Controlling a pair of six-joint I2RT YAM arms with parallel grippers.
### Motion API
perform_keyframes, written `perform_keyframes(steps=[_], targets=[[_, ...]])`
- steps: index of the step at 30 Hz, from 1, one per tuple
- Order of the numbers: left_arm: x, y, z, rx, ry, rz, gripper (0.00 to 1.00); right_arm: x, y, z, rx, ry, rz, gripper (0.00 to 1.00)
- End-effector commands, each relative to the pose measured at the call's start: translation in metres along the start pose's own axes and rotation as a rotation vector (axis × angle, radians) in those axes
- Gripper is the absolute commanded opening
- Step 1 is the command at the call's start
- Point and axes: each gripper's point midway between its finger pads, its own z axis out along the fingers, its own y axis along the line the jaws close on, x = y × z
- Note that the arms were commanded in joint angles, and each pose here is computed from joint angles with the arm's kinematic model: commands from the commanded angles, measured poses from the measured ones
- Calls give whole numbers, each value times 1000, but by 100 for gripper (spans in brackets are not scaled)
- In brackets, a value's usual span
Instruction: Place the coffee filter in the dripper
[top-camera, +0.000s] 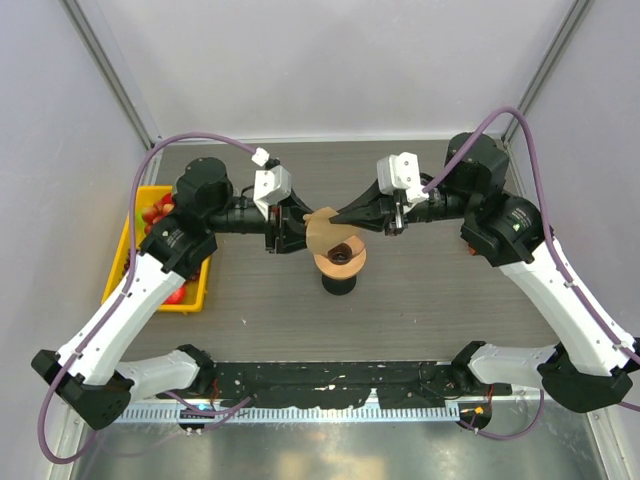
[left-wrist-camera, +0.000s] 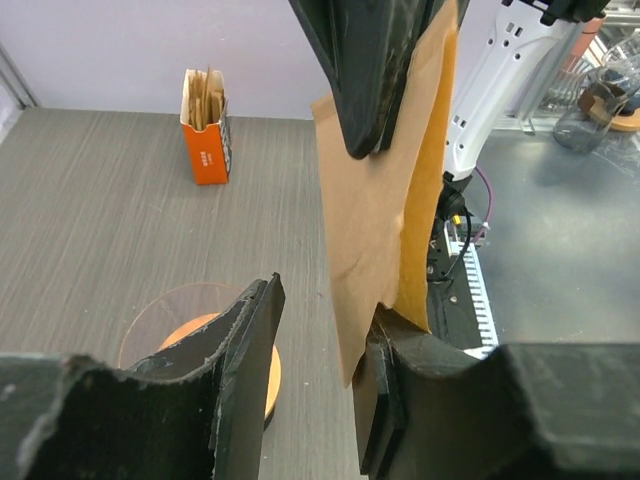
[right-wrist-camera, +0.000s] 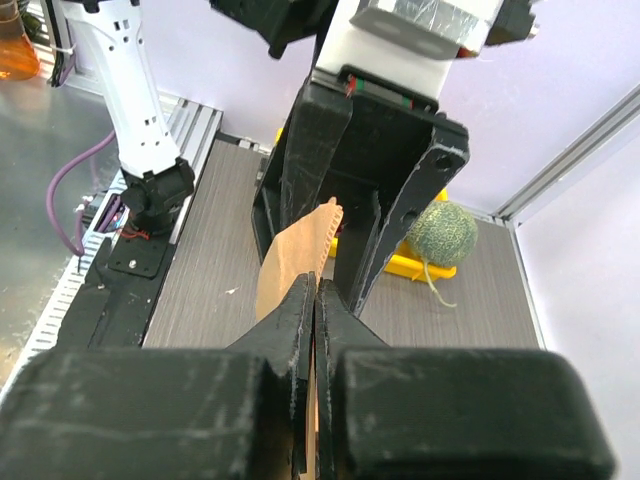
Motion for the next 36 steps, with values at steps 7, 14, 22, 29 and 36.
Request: perform_keyframes(steps=[7, 14, 22, 29, 36], targets=[[-40, -2, -3, -47, -191, 11, 35, -34, -8, -6, 79, -102, -52, 5], [-47, -9, -4, -15, -205, 6, 1, -26, -5, -8, 77, -69, -25, 5], [-31, 4, -15, -94, -21, 140, 0, 2, 3, -21, 73, 78, -11, 42], [-16, 4, -13, -68, 122, 180, 0, 7, -7, -20, 47, 154, -72, 47], [-10, 12, -9, -85, 169, 171, 0, 7, -7, -17, 7, 166, -82, 36]])
